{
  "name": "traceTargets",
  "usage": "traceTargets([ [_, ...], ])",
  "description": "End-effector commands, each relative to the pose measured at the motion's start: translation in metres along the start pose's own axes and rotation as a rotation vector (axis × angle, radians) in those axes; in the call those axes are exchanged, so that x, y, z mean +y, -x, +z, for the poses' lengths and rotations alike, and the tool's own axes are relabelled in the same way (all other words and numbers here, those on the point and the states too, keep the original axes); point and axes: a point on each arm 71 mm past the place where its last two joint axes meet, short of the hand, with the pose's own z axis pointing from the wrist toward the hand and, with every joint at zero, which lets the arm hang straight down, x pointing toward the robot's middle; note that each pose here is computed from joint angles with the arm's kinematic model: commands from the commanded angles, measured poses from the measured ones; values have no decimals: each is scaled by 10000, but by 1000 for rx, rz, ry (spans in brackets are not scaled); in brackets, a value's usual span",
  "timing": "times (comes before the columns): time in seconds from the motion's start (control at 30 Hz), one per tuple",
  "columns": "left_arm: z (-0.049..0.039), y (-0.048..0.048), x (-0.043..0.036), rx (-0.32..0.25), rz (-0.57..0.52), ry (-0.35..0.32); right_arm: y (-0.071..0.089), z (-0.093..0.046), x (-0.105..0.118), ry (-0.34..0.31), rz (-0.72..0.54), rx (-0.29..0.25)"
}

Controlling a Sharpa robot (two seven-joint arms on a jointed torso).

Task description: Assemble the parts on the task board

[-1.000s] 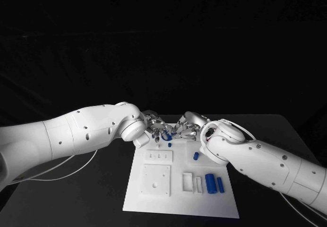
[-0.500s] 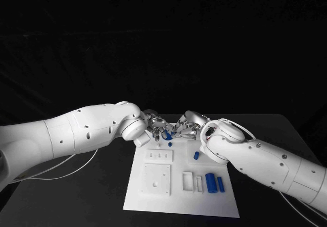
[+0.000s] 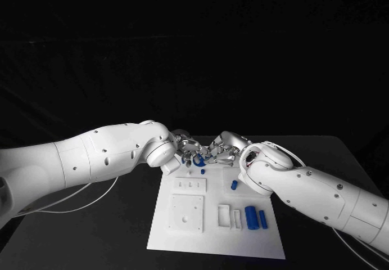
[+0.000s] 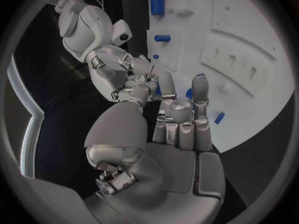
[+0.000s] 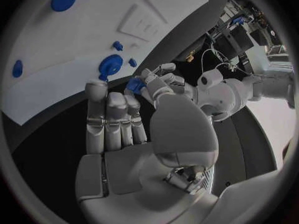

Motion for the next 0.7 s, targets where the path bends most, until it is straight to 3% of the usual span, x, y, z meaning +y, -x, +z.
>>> traceTargets([
  [0.03,-8,-7,-50,-12,11,-35,40,-15,3,48,21,-30],
  [0.43,-52,76,56,-52,10,-13,122,-238,-245,89,32,-14],
  [0.7,-96,128,220,-67,22,27,289,-406,-552,67,86,-7],
])
